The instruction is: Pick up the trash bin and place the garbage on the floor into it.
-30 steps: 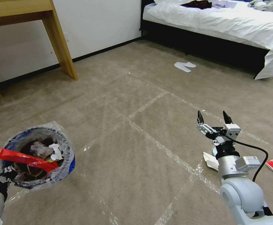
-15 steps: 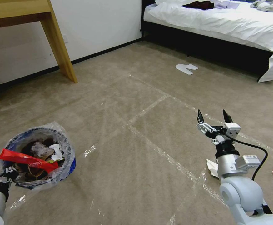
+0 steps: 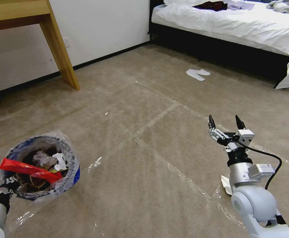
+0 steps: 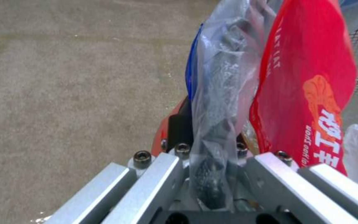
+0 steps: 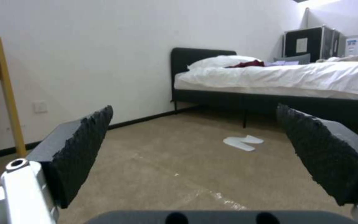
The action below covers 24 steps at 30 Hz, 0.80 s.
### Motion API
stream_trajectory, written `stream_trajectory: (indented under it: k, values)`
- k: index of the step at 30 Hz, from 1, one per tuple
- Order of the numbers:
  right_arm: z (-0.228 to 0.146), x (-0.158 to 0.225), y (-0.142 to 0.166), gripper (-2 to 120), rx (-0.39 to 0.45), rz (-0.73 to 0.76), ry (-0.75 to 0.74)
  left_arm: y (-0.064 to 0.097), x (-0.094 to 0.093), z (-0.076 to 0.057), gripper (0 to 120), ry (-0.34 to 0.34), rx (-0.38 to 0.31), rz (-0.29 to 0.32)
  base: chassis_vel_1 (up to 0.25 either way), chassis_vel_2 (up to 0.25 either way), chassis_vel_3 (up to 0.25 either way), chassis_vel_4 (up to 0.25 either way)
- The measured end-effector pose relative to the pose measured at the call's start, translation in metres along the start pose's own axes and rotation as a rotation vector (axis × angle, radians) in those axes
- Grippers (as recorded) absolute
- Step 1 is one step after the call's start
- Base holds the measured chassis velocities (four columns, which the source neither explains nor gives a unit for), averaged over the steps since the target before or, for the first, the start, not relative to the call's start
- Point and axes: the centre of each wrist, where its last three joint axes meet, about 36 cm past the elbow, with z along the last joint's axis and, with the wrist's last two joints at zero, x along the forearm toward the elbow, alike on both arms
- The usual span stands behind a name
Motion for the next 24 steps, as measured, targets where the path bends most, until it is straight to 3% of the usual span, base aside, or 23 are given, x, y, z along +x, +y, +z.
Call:
stream_trajectory:
  k: [7, 15, 24]
  values:
    - [-0.002, -0.005, -0.012, 100, 0.021, 0.041, 0.006, 0.0, -0.002, 0.002, 0, 0.005, -0.001, -0.001, 0.0, 0.0, 0.0, 0.0]
    - [-0.01, -0.016, -0.05, 100, 0.101, 0.14, 0.007, 0.001, -0.007, 0.005, 0, 0.01, 0.002, -0.006, 0.0, 0.0, 0.0, 0.0]
    - [-0.029, -0.028, -0.074, 100, 0.125, 0.221, 0.059, 0.001, -0.014, 0.012, 0, 0.022, 0.006, -0.01, 0.0, 0.0, 0.0, 0.0]
